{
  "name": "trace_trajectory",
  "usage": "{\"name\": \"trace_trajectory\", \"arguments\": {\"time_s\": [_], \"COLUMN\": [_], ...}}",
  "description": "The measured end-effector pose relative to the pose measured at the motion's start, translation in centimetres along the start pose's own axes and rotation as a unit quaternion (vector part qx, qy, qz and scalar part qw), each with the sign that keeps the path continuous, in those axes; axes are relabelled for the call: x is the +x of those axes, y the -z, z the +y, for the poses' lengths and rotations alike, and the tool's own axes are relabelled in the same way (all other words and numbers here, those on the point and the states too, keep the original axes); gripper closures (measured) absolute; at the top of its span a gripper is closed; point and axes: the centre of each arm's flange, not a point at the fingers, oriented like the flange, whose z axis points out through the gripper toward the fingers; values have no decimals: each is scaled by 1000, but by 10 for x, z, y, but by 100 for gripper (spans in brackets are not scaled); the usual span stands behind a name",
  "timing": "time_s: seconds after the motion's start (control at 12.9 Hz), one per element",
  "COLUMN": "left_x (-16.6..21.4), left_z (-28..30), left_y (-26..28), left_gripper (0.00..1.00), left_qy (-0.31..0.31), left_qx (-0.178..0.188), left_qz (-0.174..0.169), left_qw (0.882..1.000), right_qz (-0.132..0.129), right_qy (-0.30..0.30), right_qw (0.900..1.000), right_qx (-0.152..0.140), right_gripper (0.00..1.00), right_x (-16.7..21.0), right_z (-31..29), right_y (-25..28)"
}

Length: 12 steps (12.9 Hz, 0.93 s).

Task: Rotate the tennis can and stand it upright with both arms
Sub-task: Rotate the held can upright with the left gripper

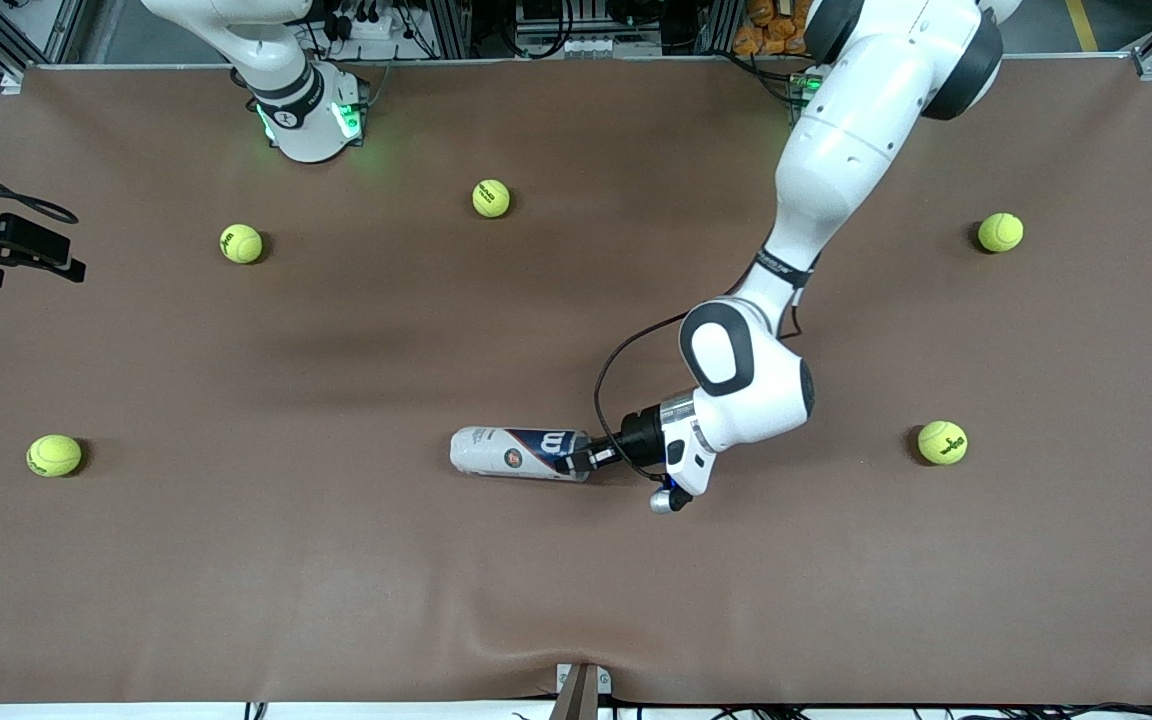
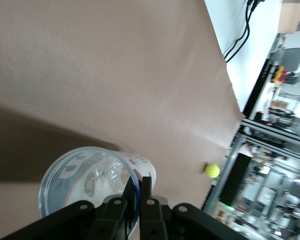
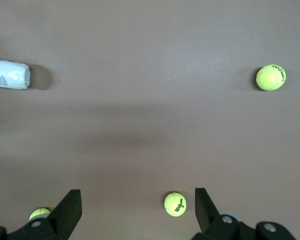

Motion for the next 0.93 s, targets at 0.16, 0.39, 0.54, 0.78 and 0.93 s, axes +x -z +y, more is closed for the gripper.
{"name": "trace_trajectory", "arguments": {"time_s": [0.16, 0.39, 0.54, 0.78, 0.93], "left_x": [-4, -32, -56, -84, -99], "left_z": [29, 82, 118, 149, 153], "left_y": [21, 54, 87, 128, 130], "left_gripper": [94, 94, 94, 94, 94], "left_qy": [-23, -58, -87, -123, -140], "left_qx": [53, 127, 174, 242, 287], "left_qz": [22, 30, 35, 51, 74], "left_qw": [998, 990, 980, 961, 945], "right_qz": [0, 0, 0, 0, 0], "right_qy": [1, 1, 1, 2, 2], "right_qw": [1000, 1000, 1000, 1000, 1000], "right_qx": [0, 1, 1, 1, 1], "right_gripper": [0, 0, 0, 0, 0], "right_x": [0, 0, 0, 0, 0], "right_z": [0, -1, -1, -1, -1], "right_y": [0, 0, 0, 0, 0]}}
